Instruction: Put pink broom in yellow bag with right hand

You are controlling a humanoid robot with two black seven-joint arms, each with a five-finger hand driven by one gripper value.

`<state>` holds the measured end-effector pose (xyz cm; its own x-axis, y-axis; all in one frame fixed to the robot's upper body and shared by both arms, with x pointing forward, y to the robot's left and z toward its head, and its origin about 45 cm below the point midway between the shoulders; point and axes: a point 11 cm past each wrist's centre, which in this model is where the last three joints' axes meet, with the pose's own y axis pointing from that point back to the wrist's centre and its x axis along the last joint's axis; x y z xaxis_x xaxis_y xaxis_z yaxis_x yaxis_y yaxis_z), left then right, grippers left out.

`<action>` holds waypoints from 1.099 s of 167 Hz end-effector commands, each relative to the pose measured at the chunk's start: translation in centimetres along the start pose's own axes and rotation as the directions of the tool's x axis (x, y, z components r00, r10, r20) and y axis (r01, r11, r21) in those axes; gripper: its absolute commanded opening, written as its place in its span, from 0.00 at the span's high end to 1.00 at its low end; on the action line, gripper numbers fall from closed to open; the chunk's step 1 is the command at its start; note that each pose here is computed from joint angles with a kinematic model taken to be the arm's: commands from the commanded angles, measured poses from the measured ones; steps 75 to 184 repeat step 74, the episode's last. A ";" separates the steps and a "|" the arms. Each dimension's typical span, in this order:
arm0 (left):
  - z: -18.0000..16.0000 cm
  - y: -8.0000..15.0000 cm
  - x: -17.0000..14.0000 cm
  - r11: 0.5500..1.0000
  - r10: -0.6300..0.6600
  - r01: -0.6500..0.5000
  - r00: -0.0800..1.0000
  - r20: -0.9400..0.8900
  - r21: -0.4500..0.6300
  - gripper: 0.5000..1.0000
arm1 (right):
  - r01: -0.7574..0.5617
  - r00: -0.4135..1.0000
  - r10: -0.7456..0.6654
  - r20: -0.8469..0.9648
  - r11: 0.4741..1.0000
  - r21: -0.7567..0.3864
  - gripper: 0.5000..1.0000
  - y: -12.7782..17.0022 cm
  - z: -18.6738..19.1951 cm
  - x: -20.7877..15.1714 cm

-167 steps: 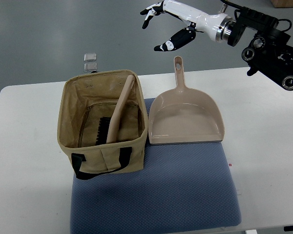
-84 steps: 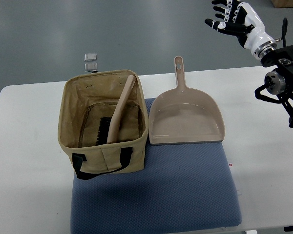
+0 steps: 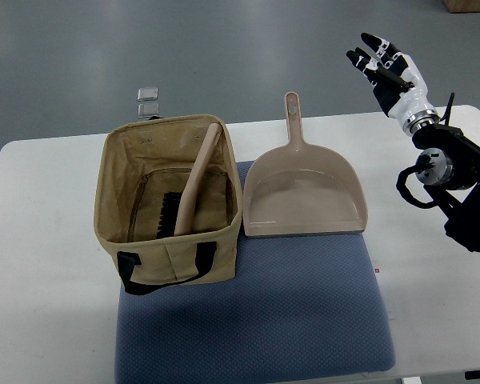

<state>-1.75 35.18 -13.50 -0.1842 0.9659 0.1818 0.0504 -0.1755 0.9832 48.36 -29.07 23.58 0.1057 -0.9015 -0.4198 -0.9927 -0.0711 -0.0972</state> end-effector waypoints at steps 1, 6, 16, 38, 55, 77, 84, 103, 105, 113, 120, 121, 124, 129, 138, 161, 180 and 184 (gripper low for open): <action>0.0 0.0 0.0 1.000 0.000 0.000 1.000 0.000 0.001 0.00 | -0.018 1.000 0.018 0.015 1.000 0.013 0.14 0.3 0.3 0.4; 0.1 0.0 0.0 1.000 0.000 0.000 1.000 0.000 -0.001 0.00 | -0.019 1.000 0.019 0.015 1.000 0.012 0.14 0.4 0.4 0.4; 0.0 0.0 0.0 1.000 0.000 0.000 1.000 0.000 0.001 0.00 | -0.022 1.000 0.022 0.013 1.000 0.009 0.14 0.4 0.5 0.5; 0.0 0.0 0.0 1.000 0.000 0.000 1.000 0.000 0.001 0.00 | -0.048 0.999 0.048 0.000 0.999 0.003 0.14 0.5 0.7 0.9; 0.1 0.0 0.0 1.000 0.000 0.000 1.000 0.000 -0.001 0.00 | -0.077 0.997 0.077 -0.015 0.997 -0.004 0.14 0.6 1.0 1.2; 0.0 0.0 0.0 1.000 0.000 0.000 1.000 0.000 0.001 0.00 | -0.096 0.995 0.096 -0.021 0.995 -0.001 0.14 0.8 1.1 1.6; 0.0 0.0 0.0 1.000 0.000 0.000 1.000 0.000 0.001 0.00 | -0.096 0.995 0.096 -0.021 0.995 -0.001 0.14 0.8 1.1 1.6; 0.0 0.0 0.0 1.000 0.000 0.000 1.000 0.000 0.001 0.00 | -0.096 0.995 0.096 -0.021 0.995 -0.001 0.14 0.8 1.1 1.6; 0.0 0.0 0.0 1.000 0.000 0.000 1.000 0.000 0.001 0.00 | -0.096 0.995 0.096 -0.021 0.995 -0.001 0.14 0.8 1.1 1.6; 0.0 0.0 0.0 1.000 0.000 0.000 1.000 0.000 0.001 0.00 | -0.096 0.995 0.096 -0.021 0.995 -0.001 0.14 0.8 1.1 1.6; 0.0 0.0 0.0 1.000 0.000 0.000 1.000 0.000 0.001 0.00 | -0.096 0.995 0.096 -0.021 0.995 -0.001 0.14 0.8 1.1 1.6; 0.0 0.0 0.0 1.000 0.000 0.000 1.000 0.000 0.001 0.00 | -0.096 0.995 0.096 -0.021 0.995 -0.001 0.14 0.8 1.1 1.6; 0.0 0.0 0.0 1.000 0.000 0.000 1.000 0.000 0.001 0.00 | -0.096 0.995 0.096 -0.021 0.995 -0.001 0.14 0.8 1.1 1.6; 0.0 0.0 0.0 1.000 0.000 0.000 1.000 0.000 0.001 0.00 | -0.096 0.995 0.096 -0.021 0.995 -0.001 0.14 0.8 1.1 1.6; 0.0 0.0 0.0 1.000 0.000 0.000 1.000 0.000 0.001 0.00 | -0.096 0.995 0.096 -0.021 0.995 -0.001 0.14 0.8 1.1 1.6; 0.0 0.0 0.0 1.000 0.000 0.000 1.000 0.000 0.001 0.00 | -0.096 0.995 0.096 -0.021 0.995 -0.001 0.14 0.8 1.1 1.6; 0.0 0.0 0.0 1.000 0.000 0.000 1.000 0.000 0.001 0.00 | -0.096 0.995 0.096 -0.021 0.995 -0.001 0.14 0.8 1.1 1.6; 0.0 0.0 0.0 1.000 0.000 0.000 1.000 0.000 0.001 0.00 | -0.096 0.995 0.096 -0.021 0.995 -0.001 0.14 0.8 1.1 1.6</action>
